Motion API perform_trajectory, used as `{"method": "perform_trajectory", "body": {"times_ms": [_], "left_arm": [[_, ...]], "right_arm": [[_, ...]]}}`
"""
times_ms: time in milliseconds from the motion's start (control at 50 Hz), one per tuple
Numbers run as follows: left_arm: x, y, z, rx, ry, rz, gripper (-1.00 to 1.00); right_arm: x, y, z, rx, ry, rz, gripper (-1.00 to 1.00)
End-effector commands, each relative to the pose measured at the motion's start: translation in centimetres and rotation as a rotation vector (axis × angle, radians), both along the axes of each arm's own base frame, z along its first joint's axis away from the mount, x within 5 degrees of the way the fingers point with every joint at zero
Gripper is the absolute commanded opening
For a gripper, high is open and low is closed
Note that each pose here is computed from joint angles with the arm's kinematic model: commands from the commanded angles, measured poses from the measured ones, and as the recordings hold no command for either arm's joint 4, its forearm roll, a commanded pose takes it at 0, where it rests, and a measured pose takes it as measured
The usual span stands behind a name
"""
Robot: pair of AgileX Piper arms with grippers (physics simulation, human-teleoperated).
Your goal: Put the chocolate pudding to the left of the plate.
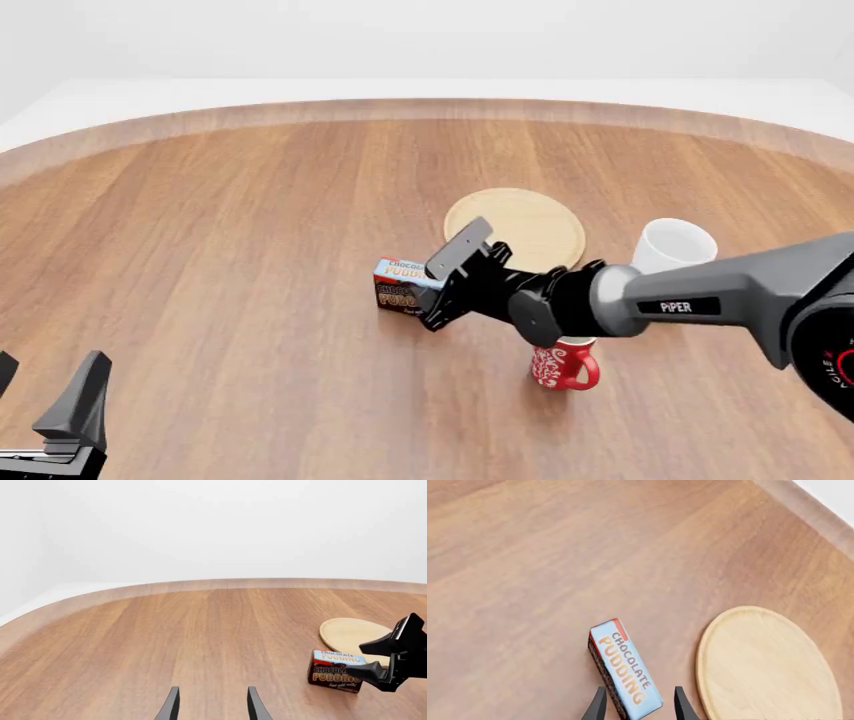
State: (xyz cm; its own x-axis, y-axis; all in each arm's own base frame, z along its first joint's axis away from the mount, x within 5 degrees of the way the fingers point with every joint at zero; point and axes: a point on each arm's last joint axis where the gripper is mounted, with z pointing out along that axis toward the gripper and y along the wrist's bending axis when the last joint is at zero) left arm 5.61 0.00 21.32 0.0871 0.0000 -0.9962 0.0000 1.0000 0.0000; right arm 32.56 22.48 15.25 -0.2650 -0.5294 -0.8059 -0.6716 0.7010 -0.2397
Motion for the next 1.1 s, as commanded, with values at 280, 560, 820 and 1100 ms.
{"method": "perform_trajectory", "body": {"times_ms": [280,560,820,1100], "left_arm": [[0.0,0.0,0.0,0.0,0.0,0.0,1.0],[0.0,0.0,0.0,0.0,0.0,0.0,1.0],[0.0,0.0,0.0,0.0,0.0,0.0,1.0],[0.0,0.0,0.0,0.0,0.0,0.0,1.0]], "right_arm": [[0.6,0.1,-1.3,0.002,0.016,-0.013,1.0],[0.2,0.7,-1.6,0.01,0.018,0.0,-1.0],[-1.1,0.8,-0.8,0.02,0.011,0.018,-1.0],[-3.3,0.2,1.7,0.059,-0.02,0.033,-1.0]]}}
